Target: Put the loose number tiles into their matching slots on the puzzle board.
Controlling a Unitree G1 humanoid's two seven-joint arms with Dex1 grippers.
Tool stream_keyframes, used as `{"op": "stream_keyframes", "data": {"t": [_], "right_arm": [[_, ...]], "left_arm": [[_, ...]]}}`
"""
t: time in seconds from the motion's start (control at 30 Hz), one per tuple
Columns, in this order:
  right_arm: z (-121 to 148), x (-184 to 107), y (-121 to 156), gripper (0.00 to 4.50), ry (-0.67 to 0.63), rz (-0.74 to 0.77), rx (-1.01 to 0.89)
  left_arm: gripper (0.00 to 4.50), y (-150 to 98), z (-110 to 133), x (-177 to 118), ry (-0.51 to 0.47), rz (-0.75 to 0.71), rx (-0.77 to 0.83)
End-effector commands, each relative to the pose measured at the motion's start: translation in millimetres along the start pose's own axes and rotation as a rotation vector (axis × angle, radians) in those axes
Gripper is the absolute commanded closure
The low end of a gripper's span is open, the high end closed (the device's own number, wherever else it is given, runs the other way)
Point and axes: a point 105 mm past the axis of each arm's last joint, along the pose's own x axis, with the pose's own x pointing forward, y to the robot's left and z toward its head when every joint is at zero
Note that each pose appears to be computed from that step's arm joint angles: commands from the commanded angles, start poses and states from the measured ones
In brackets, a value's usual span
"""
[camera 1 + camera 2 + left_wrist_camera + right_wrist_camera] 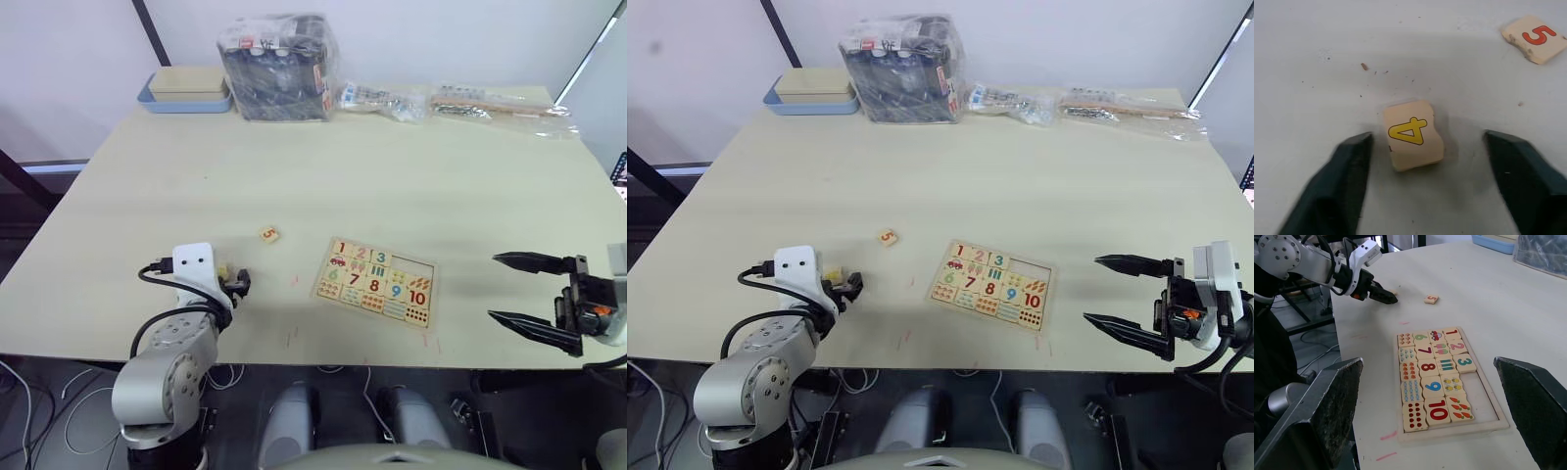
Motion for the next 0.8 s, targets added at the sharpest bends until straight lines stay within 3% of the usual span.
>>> {"op": "stream_keyframes", "data": {"t": [0.03,0.1,0.27,0.37,0.57,0.8], "right_arm": [[12.0,-1.8,-0.3,0.00,-0.019,-0.001,-0.043],[12.2,-1.6,-0.3,0.00,-0.020,-0.002,-0.043],[12.1,-1.7,-0.3,0.00,-0.023,-0.012,-0.045],[12.0,-2.0,0.4,0.00,-0.030,-0.025,-0.048],[12.5,-5.1,3.6,0.00,-0.042,-0.067,-0.058],[13.9,-8.5,8.3,0.00,-0.052,-0.119,-0.073]], "left_arm": [[2.69,12.5,-3.3,0.7,0.018,0.067,0.009],[3.45,13.1,-3.0,0.8,0.016,0.069,0.016],[3.52,18.0,1.4,0.7,-0.009,0.070,0.037],[3.52,16.7,18.7,-2.3,-0.077,-0.012,0.094],[3.52,4.9,48.9,-12.6,-0.137,-0.299,0.264],[3.52,-22.3,79.5,-28.9,-0.172,-0.719,0.575]]}}
